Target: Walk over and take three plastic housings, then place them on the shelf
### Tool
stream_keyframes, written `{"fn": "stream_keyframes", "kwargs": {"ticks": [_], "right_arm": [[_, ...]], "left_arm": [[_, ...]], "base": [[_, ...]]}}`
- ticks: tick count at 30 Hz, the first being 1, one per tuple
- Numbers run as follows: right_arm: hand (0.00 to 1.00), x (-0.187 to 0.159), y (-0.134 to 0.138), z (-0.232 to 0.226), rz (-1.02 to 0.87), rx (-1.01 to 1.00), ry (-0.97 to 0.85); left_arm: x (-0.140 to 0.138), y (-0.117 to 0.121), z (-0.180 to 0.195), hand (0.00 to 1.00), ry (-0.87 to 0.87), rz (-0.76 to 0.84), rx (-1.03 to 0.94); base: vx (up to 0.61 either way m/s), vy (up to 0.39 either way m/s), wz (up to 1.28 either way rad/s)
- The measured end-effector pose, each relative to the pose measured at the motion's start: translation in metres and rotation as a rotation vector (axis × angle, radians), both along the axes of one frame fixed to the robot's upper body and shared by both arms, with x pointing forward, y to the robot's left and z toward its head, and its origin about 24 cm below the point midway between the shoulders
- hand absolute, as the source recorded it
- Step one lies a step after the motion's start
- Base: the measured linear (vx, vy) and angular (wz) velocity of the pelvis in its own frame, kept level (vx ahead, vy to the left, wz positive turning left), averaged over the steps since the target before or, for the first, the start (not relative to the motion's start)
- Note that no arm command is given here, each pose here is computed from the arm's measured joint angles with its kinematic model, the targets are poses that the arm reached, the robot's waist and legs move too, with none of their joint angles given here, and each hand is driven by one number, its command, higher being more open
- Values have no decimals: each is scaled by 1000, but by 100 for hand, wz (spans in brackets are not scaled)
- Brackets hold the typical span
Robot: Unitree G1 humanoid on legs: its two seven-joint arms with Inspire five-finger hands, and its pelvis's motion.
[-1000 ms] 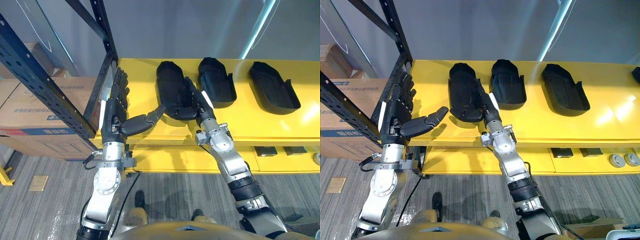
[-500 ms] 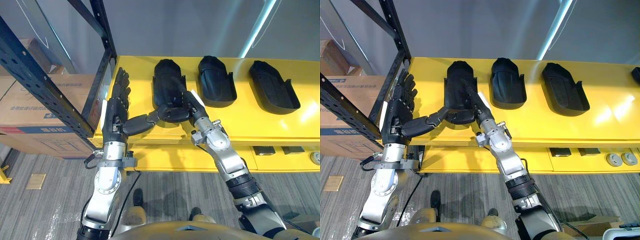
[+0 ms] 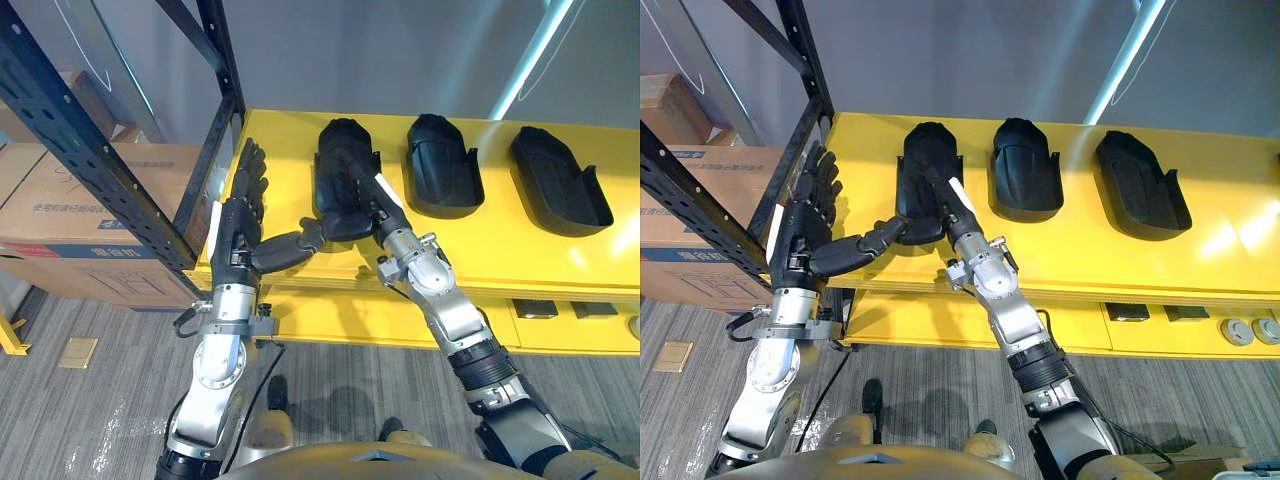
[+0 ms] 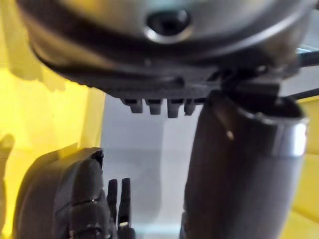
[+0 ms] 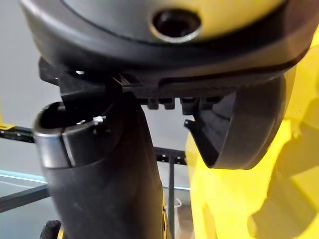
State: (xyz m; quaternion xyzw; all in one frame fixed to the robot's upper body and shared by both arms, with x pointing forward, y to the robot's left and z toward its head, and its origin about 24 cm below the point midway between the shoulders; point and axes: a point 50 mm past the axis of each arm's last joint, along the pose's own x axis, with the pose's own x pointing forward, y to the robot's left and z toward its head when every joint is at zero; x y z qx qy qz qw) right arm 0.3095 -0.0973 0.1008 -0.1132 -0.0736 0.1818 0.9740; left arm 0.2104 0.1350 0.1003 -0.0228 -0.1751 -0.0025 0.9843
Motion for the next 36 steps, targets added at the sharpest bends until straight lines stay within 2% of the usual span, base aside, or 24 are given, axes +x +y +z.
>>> {"fn": "stream_keyframes", "kwargs": {"ticks": [4,9,14,17,27,36], "right_arm": [[100,2,-10,6,-31,-1,-50],[100,-9,-22,50,-42,83,-285],[100,-19,-29,74,-71,165,-424],[100,-23,-37,67,-112,172,-404],[100,-19,-53,24,-214,177,-165],[100,-16,-53,14,-211,170,-124]], "left_arm": [[1,-1,-8,100,35,-3,7],[1,-2,-10,100,46,-9,10],[2,-2,-11,100,50,-10,12],[2,-3,-13,100,69,-17,21],[1,-11,-15,100,92,-41,20],[1,-10,-17,100,99,-33,19]], "base": [[0,0,0],[-1,-2,-5],[-19,-9,-15],[-21,-13,-9],[9,-10,-2],[-20,-6,1]]}}
